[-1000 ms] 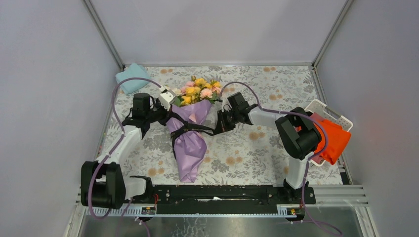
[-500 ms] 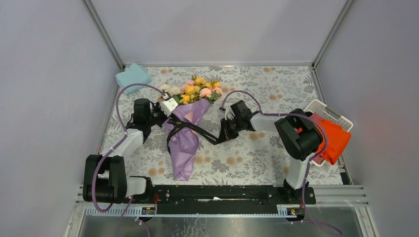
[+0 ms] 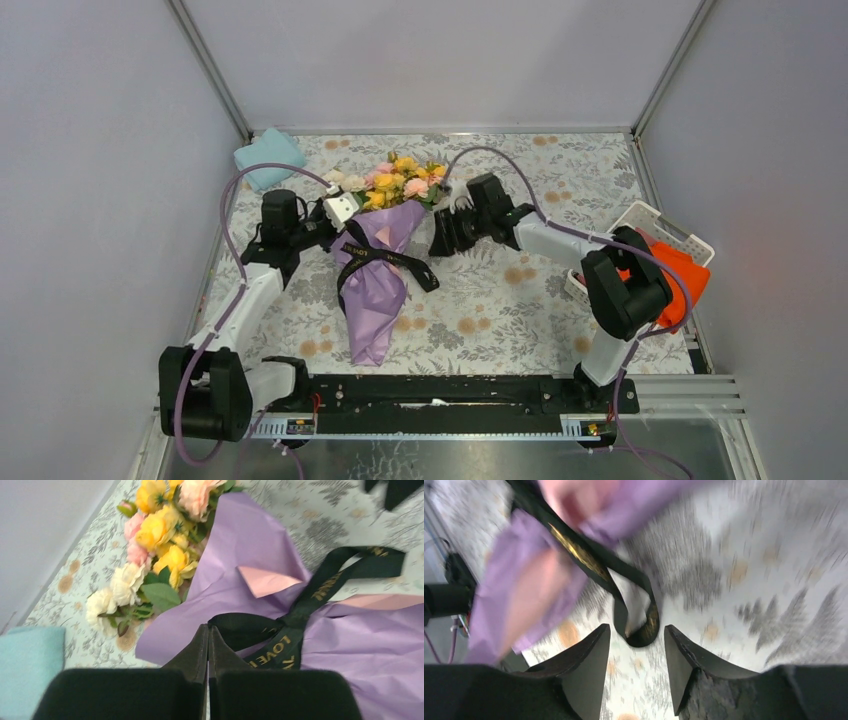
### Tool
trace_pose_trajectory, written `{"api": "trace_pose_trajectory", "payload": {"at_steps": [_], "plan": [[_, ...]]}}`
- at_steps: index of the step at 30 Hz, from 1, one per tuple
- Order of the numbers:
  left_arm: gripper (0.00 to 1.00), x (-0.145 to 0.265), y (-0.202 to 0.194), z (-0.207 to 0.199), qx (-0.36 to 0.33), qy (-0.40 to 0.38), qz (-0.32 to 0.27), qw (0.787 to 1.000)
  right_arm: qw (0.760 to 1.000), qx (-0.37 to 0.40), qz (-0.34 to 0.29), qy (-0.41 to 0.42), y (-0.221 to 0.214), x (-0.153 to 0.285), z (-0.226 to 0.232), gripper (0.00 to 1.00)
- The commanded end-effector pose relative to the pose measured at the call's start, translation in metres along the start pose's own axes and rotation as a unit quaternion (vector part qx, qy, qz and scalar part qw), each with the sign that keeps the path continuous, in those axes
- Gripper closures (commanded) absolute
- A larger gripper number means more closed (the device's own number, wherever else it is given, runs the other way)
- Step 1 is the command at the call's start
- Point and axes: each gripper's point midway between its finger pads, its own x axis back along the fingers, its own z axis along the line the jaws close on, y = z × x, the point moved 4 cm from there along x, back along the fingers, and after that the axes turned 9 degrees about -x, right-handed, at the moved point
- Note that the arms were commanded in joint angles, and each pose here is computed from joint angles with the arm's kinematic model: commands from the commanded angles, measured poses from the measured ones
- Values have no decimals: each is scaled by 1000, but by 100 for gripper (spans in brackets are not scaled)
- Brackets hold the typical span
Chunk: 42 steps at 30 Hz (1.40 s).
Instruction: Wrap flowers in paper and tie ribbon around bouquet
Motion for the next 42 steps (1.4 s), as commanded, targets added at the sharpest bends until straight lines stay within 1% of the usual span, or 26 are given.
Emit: {"api": "trace_pose_trajectory", "payload": {"at_steps": [1, 4, 5, 6, 8, 9, 11, 12, 14, 15, 16, 21, 22, 24, 25, 26, 27, 28, 30, 31, 36, 39, 42], "plan": [[100, 3, 30, -14, 36, -44, -48, 997, 971, 146, -171, 87, 93, 29, 63, 47], [100, 3, 39, -15, 56, -51, -61, 995, 941, 218, -186, 182, 101, 4, 113, 43], [100, 4, 42, -14, 59, -50, -63, 995, 928, 248, -187, 206, 99, -5, 129, 39], [100, 4, 42, -14, 62, -49, -64, 995, 916, 272, -191, 224, 98, -13, 141, 36], [100, 6, 44, -14, 63, -49, -63, 995, 897, 299, -214, 247, 100, -23, 154, 33], [100, 7, 44, -15, 63, -50, -63, 995, 891, 303, -224, 253, 103, -27, 157, 33], [100, 8, 46, -15, 67, -51, -64, 994, 889, 297, -234, 256, 108, -34, 158, 33], [100, 9, 49, -15, 71, -52, -68, 994, 889, 293, -232, 264, 108, -47, 157, 33], [100, 9, 50, -14, 73, -52, -71, 993, 890, 292, -223, 271, 105, -56, 158, 35], [100, 9, 50, -14, 77, -51, -71, 993, 890, 291, -221, 273, 104, -60, 158, 38], [100, 8, 51, -13, 79, -50, -71, 993, 892, 287, -221, 272, 103, -63, 156, 43], [100, 8, 52, -13, 81, -54, -71, 993, 900, 262, -233, 260, 105, -71, 150, 86], [100, 9, 51, -13, 81, -55, -67, 993, 901, 260, -232, 260, 105, -71, 150, 92], [100, 9, 46, -11, 77, -51, -47, 995, 902, 257, -230, 259, 103, -70, 148, 100], [84, 10, 40, -9, 69, -44, -28, 996, 903, 256, -229, 259, 103, -69, 148, 100], [63, 10, 30, -5, 51, -37, -2, 998, 904, 254, -228, 257, 102, -69, 146, 100], [53, 11, 15, -6, 15, -50, 30, 998, 906, 251, -227, 256, 102, -70, 145, 100], [49, 13, 1, -6, -6, -61, 57, 996, 907, 248, -225, 256, 102, -70, 144, 100], [47, 15, -20, -9, -27, -93, 87, 991, 909, 242, -224, 254, 103, -70, 143, 100], [47, 14, -25, -12, -37, -112, 91, 989, 911, 238, -225, 251, 104, -70, 142, 100], [49, 7, -38, -20, -76, -163, 89, 980, 917, 215, -228, 246, 107, -70, 133, 100], [45, 2, -47, -34, -108, -197, 95, 970, 918, 215, -225, 246, 105, -71, 132, 100], [45, -8, -40, -35, -115, -190, 87, 971, 918, 216, -221, 248, 104, -71, 131, 100]]}}
